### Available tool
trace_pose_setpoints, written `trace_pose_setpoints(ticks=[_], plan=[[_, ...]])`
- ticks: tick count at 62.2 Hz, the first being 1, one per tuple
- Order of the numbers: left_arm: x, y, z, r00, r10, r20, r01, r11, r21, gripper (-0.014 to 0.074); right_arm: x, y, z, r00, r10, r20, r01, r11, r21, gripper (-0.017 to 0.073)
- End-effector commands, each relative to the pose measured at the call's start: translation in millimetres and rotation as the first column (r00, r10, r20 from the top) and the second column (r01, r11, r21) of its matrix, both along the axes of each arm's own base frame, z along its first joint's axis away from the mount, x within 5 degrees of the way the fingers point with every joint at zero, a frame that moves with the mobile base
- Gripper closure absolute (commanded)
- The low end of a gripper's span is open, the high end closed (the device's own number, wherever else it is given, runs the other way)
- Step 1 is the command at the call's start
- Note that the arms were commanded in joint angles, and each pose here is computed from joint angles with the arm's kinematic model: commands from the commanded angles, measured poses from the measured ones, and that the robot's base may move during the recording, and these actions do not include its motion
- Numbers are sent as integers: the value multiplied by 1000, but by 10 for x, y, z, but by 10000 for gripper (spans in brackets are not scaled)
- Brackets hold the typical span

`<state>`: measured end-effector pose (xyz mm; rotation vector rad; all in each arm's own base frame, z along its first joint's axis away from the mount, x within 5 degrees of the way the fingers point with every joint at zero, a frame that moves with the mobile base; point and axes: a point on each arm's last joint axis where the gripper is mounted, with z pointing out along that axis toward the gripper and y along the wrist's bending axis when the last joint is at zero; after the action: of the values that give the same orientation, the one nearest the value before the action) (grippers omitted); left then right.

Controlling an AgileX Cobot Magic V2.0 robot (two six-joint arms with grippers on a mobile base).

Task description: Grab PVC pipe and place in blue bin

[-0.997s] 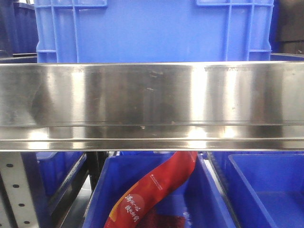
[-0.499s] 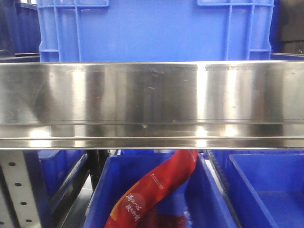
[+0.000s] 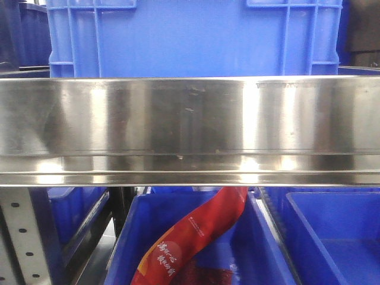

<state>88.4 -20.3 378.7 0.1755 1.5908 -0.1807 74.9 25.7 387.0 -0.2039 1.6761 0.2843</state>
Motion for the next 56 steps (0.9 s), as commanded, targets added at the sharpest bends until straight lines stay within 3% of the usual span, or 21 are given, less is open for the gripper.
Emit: trace_pose_setpoints(ticks=[1, 14, 23, 33, 44, 56], plan=[[-13, 1, 38, 999, -1, 37, 2, 1000, -10, 704, -12, -6, 27, 1000, -4, 31, 4, 1000, 4, 728], [-14, 7, 92, 996, 5, 94, -3, 1000, -28, 704, -8, -4, 24, 1000, -2, 27, 2, 1000, 5, 728], [3, 3, 87, 996, 5, 88, -3, 1000, -28, 704, 36, -17, 92, 995, -27, 96, 25, 999, 28, 728], [7, 5, 248, 989, 9, 145, -2, 999, -49, 704, 183, 2, 150, 995, -36, 96, 32, 998, 46, 728], [186, -41, 395, 998, -4, 64, 7, 999, -33, 704, 428, 71, 225, 999, -14, 33, 11, 996, 93, 728], [465, -129, 534, 999, -38, -18, 37, 995, -97, 704, 691, 239, 285, 998, 63, -17, -62, 995, 84, 728]])
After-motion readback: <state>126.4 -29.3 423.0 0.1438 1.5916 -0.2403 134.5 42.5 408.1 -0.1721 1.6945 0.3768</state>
